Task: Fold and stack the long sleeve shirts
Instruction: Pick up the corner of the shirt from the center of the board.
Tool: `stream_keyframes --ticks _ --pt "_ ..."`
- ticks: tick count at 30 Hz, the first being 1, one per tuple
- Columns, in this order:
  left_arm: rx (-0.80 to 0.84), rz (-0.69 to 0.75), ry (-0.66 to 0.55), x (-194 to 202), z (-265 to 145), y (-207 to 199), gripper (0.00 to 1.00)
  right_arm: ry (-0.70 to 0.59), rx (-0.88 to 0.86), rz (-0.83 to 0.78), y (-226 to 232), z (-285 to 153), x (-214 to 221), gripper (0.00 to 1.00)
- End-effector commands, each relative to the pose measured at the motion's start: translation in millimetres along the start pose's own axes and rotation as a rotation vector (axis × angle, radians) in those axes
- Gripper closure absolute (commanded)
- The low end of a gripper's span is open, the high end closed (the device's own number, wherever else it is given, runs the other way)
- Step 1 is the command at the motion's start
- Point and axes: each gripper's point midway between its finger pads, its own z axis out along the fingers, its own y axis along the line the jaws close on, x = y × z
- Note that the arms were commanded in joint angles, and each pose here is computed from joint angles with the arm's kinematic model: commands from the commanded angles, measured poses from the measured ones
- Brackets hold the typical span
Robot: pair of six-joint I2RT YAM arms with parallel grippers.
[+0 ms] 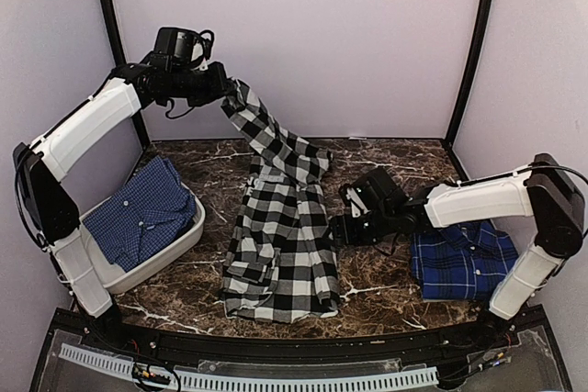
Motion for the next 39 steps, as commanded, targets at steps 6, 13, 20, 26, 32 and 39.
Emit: stream_keyframes --ticks 6,13,20,26,32,39 --pt "-0.101 -0.089 -0.004 0 -16 45 1.0 0.057 0.011 0.007 2 13 19 0.28" --pt "-0.115 -0.138 0.021 8 -7 78 1.0 0.082 -0.029 -0.001 13 12 27 0.3" --pt "-0.075 -0.146 0.053 17 5 76 1.0 0.152 -0.065 -0.009 27 0 62 0.39" --pt "-0.046 -0.158 0.075 22 13 73 1.0 0.158 0.022 -0.085 39 -18 77 0.33" --pt "-0.015 -0.166 0.112 33 22 71 1.0 0.191 0.12 -0.162 46 -12 90 0.3" --pt "0.018 -0.174 0.156 44 29 67 1.0 0.23 0.226 -0.204 36 0 98 0.5"
